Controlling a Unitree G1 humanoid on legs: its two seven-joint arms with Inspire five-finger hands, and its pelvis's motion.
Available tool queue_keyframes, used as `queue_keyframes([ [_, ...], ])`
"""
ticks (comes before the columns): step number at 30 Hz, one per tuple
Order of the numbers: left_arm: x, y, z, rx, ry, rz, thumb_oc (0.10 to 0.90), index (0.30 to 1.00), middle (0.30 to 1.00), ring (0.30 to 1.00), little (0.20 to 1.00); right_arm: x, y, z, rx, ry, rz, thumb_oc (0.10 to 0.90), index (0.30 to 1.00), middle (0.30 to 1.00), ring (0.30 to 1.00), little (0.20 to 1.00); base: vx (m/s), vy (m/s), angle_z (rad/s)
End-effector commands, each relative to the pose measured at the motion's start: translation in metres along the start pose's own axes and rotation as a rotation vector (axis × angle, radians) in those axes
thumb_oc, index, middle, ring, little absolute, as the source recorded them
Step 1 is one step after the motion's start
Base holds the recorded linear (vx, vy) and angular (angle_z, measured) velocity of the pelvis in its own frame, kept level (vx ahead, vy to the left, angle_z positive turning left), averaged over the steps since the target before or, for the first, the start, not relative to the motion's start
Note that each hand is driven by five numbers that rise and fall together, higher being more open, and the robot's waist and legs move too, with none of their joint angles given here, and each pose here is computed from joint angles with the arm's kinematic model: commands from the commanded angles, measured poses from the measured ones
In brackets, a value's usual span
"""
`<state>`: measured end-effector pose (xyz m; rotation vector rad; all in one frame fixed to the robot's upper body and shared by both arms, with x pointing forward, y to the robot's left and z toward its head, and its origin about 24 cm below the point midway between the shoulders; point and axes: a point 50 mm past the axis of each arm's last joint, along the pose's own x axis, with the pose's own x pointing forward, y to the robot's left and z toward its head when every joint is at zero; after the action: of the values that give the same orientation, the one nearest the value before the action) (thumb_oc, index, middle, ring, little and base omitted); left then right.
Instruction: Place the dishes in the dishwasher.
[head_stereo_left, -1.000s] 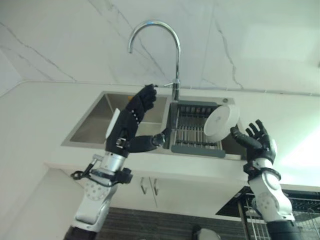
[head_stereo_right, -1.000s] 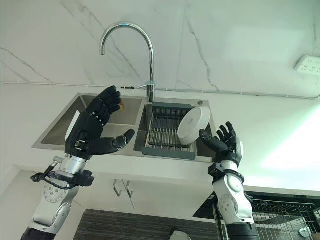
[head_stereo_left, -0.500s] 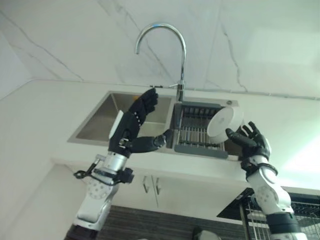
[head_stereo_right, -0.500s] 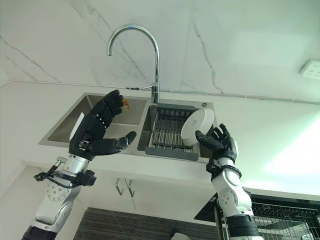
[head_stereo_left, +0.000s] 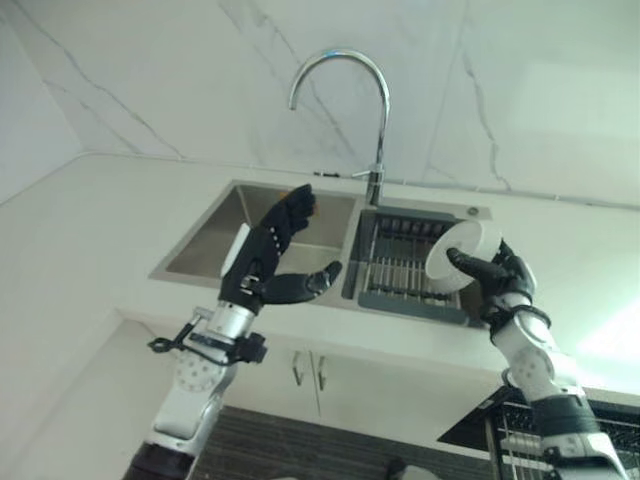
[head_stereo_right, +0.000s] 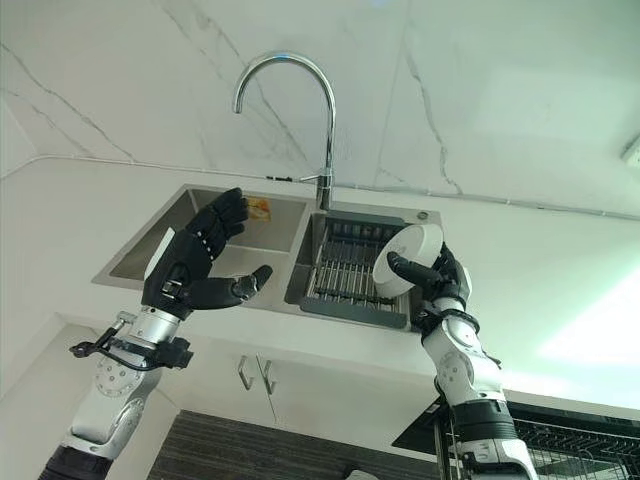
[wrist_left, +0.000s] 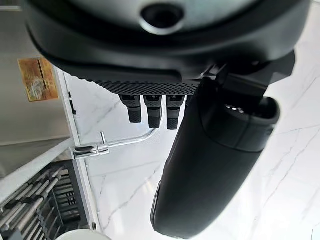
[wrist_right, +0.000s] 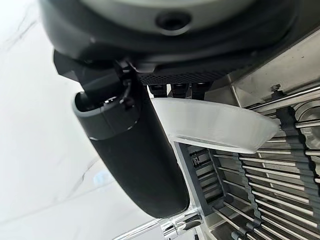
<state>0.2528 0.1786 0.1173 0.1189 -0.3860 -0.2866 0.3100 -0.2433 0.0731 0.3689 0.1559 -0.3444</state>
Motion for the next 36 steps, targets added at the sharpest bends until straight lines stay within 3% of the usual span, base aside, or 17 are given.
queue_keyframes([
  [1, 0.026, 0.0, 0.047, 0.03, -0.256, -0.037, 0.8, 0.9, 0.9, 0.9, 0.9, 0.009, 0.023, 0.069, 0.144, -0.226, 0.099, 0.8, 0.9, 0.9, 0.9, 0.9, -0.04, -0.018, 0.16],
  [3, 0.028, -0.001, 0.047, 0.03, -0.249, -0.043, 0.8, 0.9, 0.9, 0.9, 0.9, 0.015, 0.026, 0.075, 0.155, -0.229, 0.076, 0.8, 0.9, 0.9, 0.9, 0.9, -0.05, -0.018, 0.15],
  [4, 0.029, -0.001, 0.047, 0.03, -0.246, -0.045, 0.8, 0.9, 0.9, 0.9, 0.9, 0.017, 0.027, 0.077, 0.162, -0.224, 0.07, 0.77, 0.855, 0.855, 0.855, 0.855, -0.03, -0.01, 0.02],
  [5, 0.03, -0.001, 0.047, 0.029, -0.247, -0.046, 0.8, 0.9, 0.9, 0.9, 0.9, 0.018, 0.027, 0.078, 0.163, -0.223, 0.068, 0.532, 0.498, 0.498, 0.498, 0.498, -0.03, -0.009, 0.02],
  [6, 0.031, -0.001, 0.046, 0.028, -0.244, -0.048, 0.8, 0.9, 0.9, 0.9, 0.9, 0.021, 0.029, 0.077, 0.159, -0.2, 0.069, 0.4, 0.3, 0.3, 0.3, 0.3, 0.0, 0.0, 0.0],
  [11, 0.034, -0.003, 0.045, 0.026, -0.232, -0.061, 0.8, 0.9, 0.9, 0.9, 0.9, 0.036, 0.02, 0.079, 0.199, -0.141, 0.031, 0.4, 0.3, 0.3, 0.3, 0.3, -0.04, -0.008, 0.01],
  [17, 0.034, -0.003, 0.043, -0.002, -0.207, -0.076, 0.8, 0.9, 0.9, 0.9, 0.9, 0.041, 0.015, 0.097, 0.171, -0.206, -0.047, 0.4, 0.3, 0.3, 0.3, 0.3, -0.02, 0.023, 0.08],
  [26, 0.033, -0.02, 0.035, -0.268, -0.11, -0.238, 0.8, 0.9, 0.9, 0.9, 0.9, 0.027, 0.02, 0.133, 0.032, -0.46, -0.11, 0.4, 0.3, 0.3, 0.3, 0.3, 0.01, 0.053, 0.02],
  [28, 0.025, -0.037, 0.033, -0.524, -0.076, -0.437, 0.8, 0.9, 0.9, 0.9, 0.9, 0.015, 0.03, 0.145, -0.038, -0.546, -0.049, 0.4, 0.3, 0.3, 0.3, 0.3, 0.02, 0.1, -0.01],
  [31, 0.017, -0.057, 0.034, -0.734, -0.071, -0.642, 0.8, 0.9, 0.9, 0.9, 0.9, -0.001, 0.043, 0.154, -0.13, -0.678, 0.002, 0.4, 0.3, 0.3, 0.3, 0.3, 0.02, 0.085, -0.09],
  [33, 0.009, -0.068, 0.033, -0.749, -0.063, -0.782, 0.8, 0.9, 0.9, 0.9, 0.9, -0.017, 0.053, 0.169, -0.233, -0.805, 0.027, 0.4, 0.3, 0.3, 0.3, 0.3, 0.02, 0.082, -0.19],
  [36, -0.006, -0.08, 0.03, -0.713, -0.024, -0.954, 0.8, 0.9, 0.9, 0.9, 0.9, -0.033, 0.057, 0.18, -0.248, -0.911, 0.057, 0.4, 0.3, 0.3, 0.3, 0.3, 0.01, 0.084, -0.13],
])
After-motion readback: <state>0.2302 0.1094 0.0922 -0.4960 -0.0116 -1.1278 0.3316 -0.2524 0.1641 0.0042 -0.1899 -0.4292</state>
